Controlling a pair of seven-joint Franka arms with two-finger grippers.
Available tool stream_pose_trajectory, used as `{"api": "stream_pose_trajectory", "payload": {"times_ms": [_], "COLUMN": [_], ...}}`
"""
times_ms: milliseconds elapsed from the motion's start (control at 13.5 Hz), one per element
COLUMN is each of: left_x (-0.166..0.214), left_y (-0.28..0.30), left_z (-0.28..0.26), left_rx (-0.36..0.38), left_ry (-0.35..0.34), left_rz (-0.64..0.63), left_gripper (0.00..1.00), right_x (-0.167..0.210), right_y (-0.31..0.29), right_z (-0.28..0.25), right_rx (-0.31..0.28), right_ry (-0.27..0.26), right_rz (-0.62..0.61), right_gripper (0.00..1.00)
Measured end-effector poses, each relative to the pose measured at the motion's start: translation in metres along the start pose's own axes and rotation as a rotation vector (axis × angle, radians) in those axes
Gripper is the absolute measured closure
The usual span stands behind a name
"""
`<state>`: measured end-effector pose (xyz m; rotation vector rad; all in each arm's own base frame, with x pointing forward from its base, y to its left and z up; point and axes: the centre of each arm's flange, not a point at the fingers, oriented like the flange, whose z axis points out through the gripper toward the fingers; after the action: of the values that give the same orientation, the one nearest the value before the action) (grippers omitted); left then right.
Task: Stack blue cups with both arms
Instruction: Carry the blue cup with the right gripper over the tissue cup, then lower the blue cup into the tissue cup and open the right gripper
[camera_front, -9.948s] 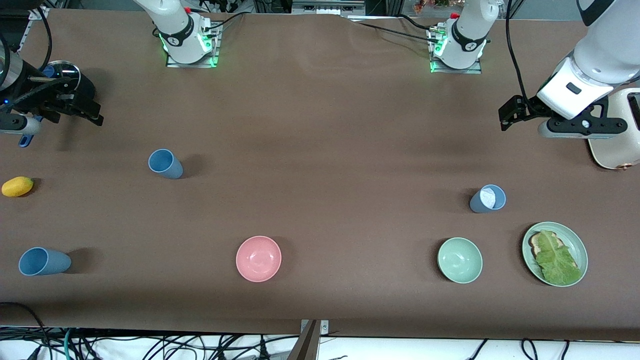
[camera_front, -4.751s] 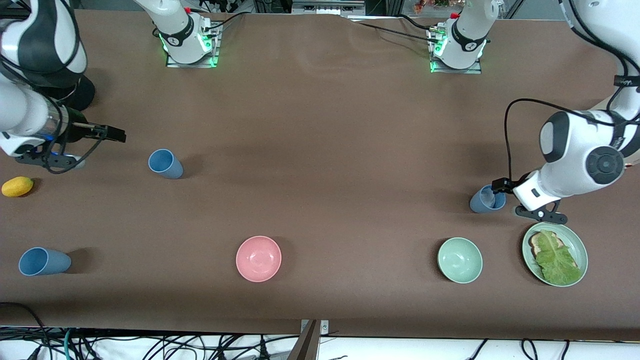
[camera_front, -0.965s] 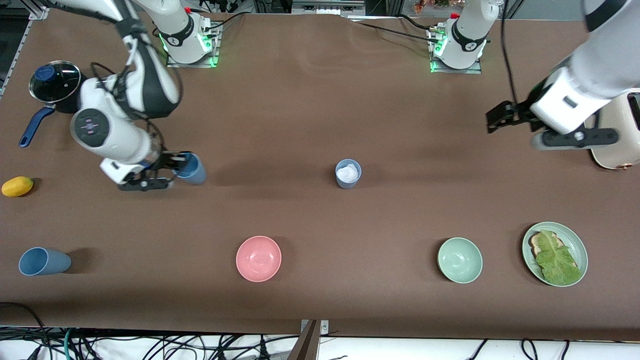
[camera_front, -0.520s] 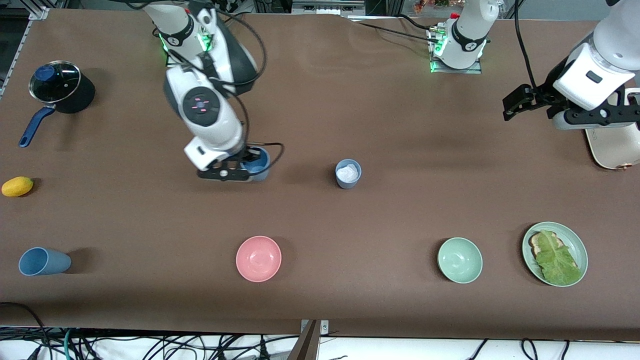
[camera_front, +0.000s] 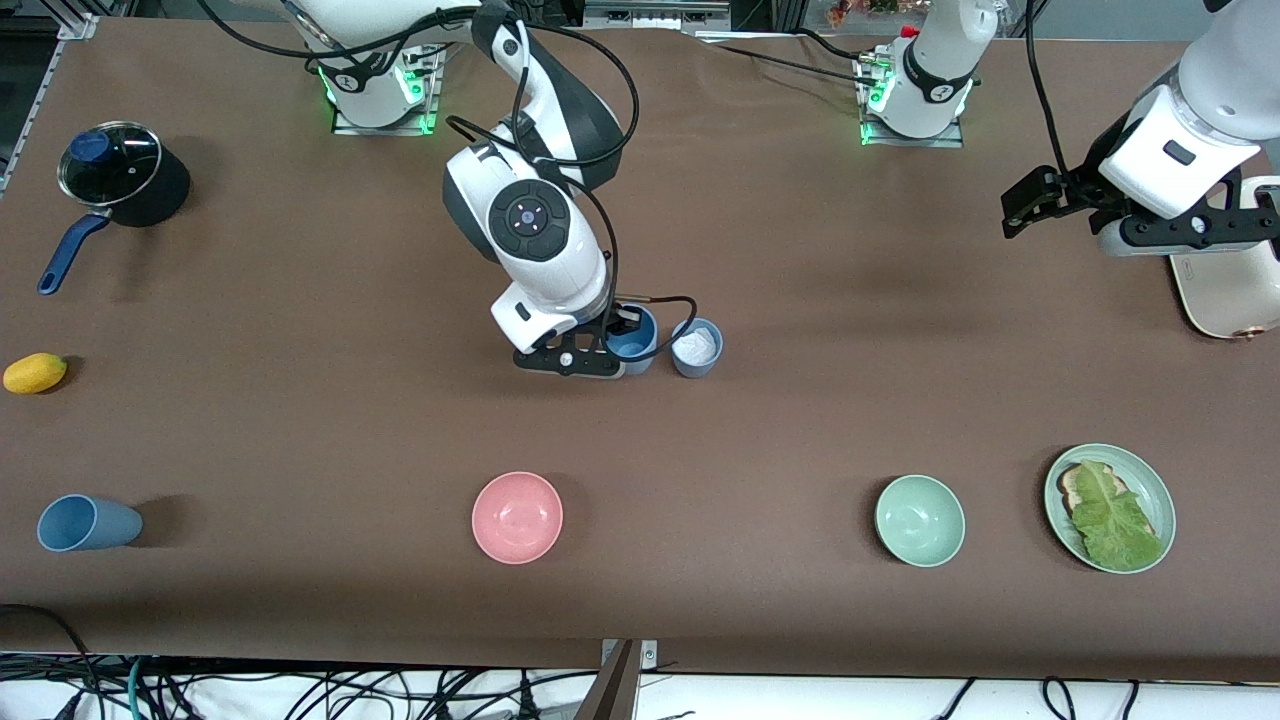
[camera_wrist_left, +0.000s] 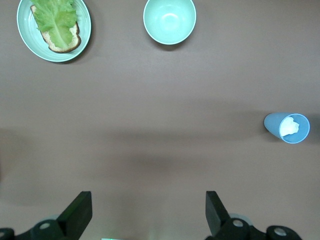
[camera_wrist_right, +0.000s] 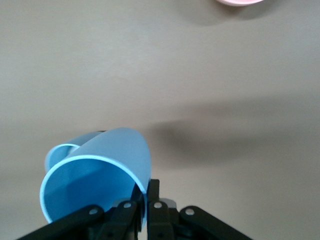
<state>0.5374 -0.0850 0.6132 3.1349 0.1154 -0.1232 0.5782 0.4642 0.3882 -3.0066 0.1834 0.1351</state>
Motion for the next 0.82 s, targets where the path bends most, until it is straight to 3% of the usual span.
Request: {"api": "stream_pose_trajectory", "payload": {"times_ms": [371, 817], "left_x": [0.001, 0.001], "left_y": [-0.003, -0.004], "left_z": [0.0, 0.0], "left_rx": [-0.001, -0.001], "left_ry": [0.0, 0.0], "left_rz": [-0.006, -0.008], "left_gripper": [0.0, 0.0], "right_x": [-0.01, -0.017], "right_y": [-0.025, -0.038], "right_z": [0.002, 0.028], "right_rx": [0.111, 0.126], "right_ry": [-0.017, -0.029], "right_rz": [-0.002, -0.015], "right_gripper": [0.95, 0.95]}}
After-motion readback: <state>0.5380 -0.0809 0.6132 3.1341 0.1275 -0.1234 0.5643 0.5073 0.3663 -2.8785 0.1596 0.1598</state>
